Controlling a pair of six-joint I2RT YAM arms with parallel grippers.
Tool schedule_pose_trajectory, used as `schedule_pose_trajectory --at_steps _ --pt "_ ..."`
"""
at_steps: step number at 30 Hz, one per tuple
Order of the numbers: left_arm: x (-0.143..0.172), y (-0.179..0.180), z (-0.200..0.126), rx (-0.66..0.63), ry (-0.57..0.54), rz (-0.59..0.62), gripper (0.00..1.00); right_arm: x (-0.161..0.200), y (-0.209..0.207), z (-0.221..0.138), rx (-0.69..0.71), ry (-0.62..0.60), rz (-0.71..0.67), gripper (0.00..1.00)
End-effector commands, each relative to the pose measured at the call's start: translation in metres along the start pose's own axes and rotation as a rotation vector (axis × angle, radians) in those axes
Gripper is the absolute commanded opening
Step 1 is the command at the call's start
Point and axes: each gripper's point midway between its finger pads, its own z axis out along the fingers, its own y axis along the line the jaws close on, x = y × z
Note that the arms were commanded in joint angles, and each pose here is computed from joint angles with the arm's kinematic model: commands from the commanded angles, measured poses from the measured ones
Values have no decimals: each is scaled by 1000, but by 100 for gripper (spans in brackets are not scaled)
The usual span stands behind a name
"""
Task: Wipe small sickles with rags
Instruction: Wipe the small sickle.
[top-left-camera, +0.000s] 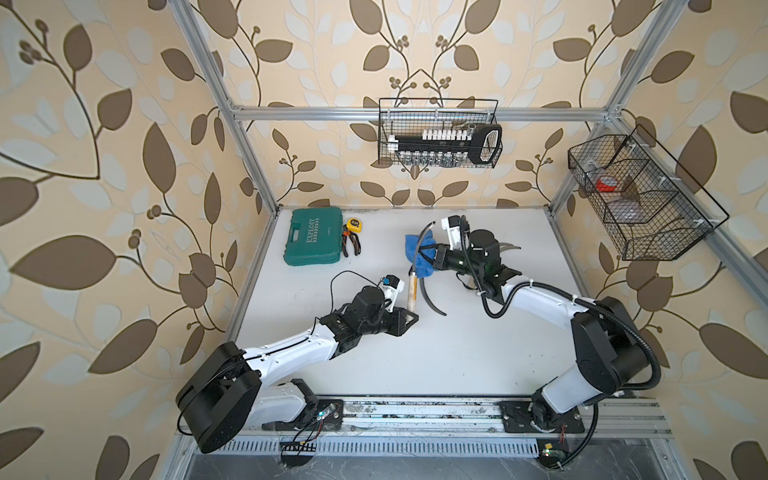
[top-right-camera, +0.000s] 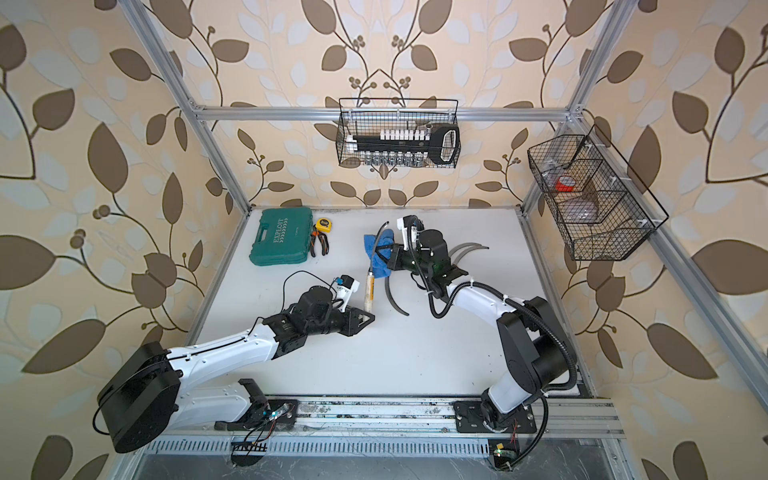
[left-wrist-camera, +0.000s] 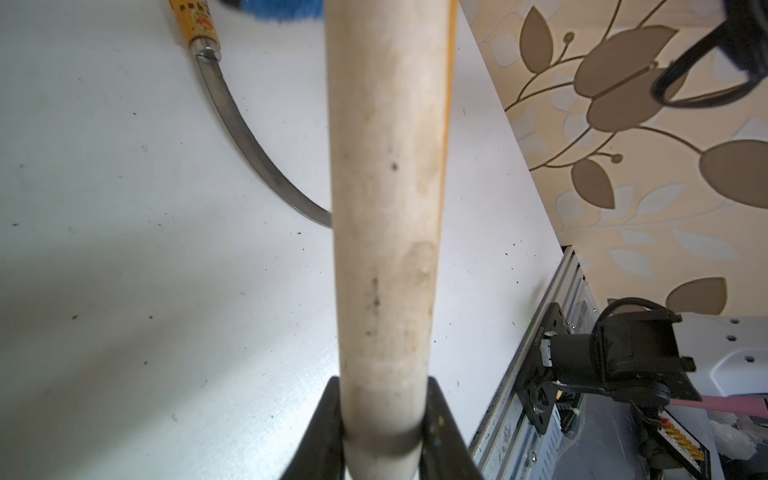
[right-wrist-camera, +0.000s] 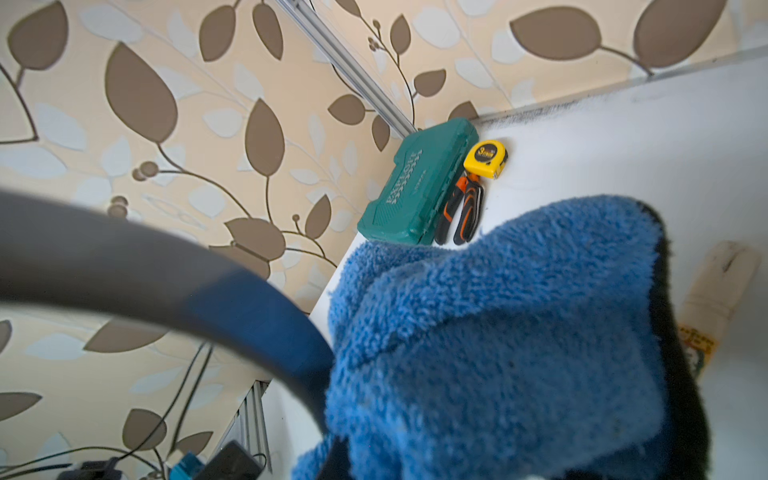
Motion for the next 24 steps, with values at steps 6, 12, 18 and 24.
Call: schedule_pose_trajectory --at_steps 6,12,18,24 --pt "-13 -16 -6 47 -42 48 0 -51 50 -29 -64 -120 -97 0" --pt "-12 -14 -7 44 -45 47 0 6 16 -16 -28 -52 -65 0" --pt "-12 -15 -8 48 -49 45 0 50 4 3 -5 28 -66 0" --pt "-11 -15 -10 46 -54 42 0 37 9 9 1 11 -95 0"
